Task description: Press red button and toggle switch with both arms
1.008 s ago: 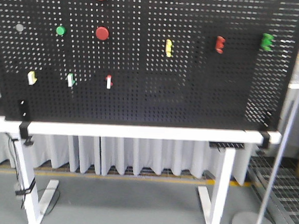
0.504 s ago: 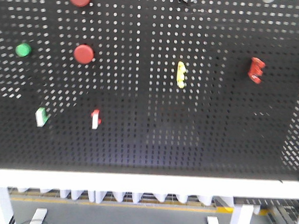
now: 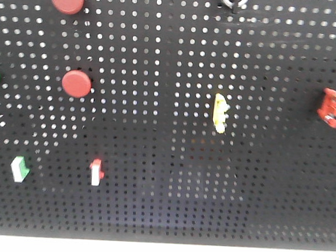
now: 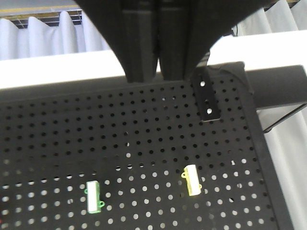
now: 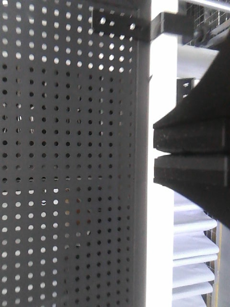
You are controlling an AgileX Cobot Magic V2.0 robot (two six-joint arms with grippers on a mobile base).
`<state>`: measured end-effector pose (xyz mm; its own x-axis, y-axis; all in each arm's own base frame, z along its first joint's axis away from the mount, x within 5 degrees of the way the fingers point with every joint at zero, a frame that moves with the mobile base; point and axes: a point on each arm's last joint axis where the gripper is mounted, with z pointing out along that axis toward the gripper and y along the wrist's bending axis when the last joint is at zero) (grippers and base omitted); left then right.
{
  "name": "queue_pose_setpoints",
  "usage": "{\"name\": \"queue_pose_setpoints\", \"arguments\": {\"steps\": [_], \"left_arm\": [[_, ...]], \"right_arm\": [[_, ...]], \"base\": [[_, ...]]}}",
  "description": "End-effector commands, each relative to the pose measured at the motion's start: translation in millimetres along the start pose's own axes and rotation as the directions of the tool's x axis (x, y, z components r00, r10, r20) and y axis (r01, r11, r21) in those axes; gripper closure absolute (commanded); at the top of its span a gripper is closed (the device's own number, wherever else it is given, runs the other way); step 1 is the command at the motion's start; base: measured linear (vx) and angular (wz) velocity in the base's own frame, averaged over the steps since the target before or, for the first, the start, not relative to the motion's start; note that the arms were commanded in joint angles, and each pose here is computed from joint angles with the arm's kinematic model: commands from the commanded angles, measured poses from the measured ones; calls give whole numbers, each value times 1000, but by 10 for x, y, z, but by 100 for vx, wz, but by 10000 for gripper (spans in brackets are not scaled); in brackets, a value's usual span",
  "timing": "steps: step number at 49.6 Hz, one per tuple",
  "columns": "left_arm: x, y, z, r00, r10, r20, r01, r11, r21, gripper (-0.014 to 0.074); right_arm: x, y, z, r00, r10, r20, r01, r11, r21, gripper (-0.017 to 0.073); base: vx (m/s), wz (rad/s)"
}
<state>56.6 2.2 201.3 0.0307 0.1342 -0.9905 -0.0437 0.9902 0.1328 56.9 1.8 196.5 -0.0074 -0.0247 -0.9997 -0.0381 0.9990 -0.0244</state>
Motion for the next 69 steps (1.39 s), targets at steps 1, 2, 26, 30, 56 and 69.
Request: {"name": "queue_pose_setpoints", "arguments": {"steps": [1,2,26,30,56,69], "left_arm": [[12,-1,2,998,-15,60,16,1000,-7,592],[12,-1,2,998,-15,60,16,1000,-7,592],[12,-1,2,998,-15,60,16,1000,-7,592],[12,-1,2,998,-15,60,16,1000,-7,592],[-67,11,-7,989,-15,144,18,1000,-18,592],[-315,58,-65,923,-123,364,138,990,-15,592]], "right_arm": [[-39,6,1,997,-7,73,7,1000,-5,559],[-39,6,1,997,-7,73,7,1000,-5,559],[-39,6,1,997,-7,73,7,1000,-5,559],[-39,6,1,997,-34,73,34,999,-3,559],[-80,11,-3,993,-29,118,30,1000,-7,559],[-426,21,-91,906,106,410,-86,994,-65,559]], "base": [[16,2],[14,2],[4,0],[0,0],[0,0],[0,0]]}}
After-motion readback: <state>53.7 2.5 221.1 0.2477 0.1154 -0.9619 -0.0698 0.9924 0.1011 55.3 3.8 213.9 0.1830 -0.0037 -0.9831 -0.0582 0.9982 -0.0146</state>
